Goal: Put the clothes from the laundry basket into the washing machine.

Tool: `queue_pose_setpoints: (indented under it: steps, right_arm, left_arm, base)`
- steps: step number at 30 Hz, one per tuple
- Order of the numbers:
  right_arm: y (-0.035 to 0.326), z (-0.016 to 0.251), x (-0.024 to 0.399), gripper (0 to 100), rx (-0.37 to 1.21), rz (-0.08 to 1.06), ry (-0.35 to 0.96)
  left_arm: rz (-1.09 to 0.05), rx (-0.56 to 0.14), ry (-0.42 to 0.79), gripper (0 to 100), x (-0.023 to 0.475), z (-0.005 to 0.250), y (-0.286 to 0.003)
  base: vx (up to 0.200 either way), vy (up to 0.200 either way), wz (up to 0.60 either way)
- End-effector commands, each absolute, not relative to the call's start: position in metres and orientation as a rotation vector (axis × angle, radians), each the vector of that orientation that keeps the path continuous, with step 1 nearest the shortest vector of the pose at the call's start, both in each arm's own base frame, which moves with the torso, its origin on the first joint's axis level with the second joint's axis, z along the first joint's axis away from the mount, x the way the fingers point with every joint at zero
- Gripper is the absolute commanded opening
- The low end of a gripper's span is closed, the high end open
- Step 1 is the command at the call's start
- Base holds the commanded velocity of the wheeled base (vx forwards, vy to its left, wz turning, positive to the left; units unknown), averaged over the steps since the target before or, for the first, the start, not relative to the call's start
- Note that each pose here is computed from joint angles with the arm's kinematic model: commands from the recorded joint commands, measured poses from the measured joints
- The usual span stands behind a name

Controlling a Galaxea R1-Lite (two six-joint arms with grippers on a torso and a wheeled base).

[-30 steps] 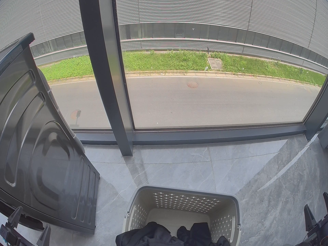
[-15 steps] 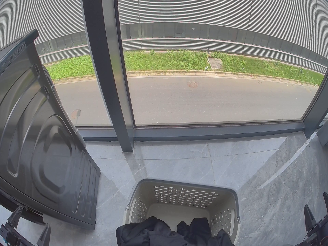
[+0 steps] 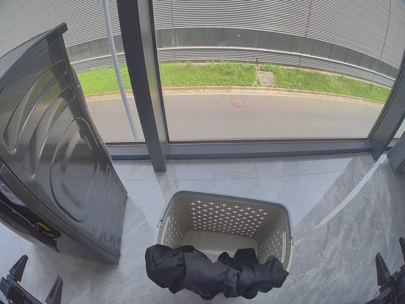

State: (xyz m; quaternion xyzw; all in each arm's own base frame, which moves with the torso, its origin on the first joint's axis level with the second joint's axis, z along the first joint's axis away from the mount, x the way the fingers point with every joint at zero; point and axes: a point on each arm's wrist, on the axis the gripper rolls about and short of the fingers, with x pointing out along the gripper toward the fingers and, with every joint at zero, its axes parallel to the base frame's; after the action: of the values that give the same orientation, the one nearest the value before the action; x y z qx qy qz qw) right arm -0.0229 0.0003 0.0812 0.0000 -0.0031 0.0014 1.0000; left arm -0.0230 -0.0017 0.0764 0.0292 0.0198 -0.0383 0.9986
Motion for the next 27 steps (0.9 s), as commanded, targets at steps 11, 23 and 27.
queue_pose_setpoints:
  steps: [11, 23, 27]
  right_arm:
    - [0.0003, 0.076, -0.0228, 100, 0.0, 0.003, -0.005]
    - [0.0003, 0.076, -0.0228, 100, 0.0, 0.003, -0.005]
    - [0.0003, 0.076, -0.0228, 100, 0.0, 0.003, -0.005]
  left_arm:
    - [-0.076, 0.058, 0.041, 100, -0.023, 0.0711, -0.0017]
    - [-0.078, 0.058, 0.041, 100, -0.023, 0.0711, -0.0017]
    - [-0.078, 0.058, 0.041, 100, -0.023, 0.0711, -0.0017]
  base:
    - [-0.2, 0.0, 0.0]
    - [-0.15, 0.0, 0.0]
    - [0.0, 0.0, 0.0]
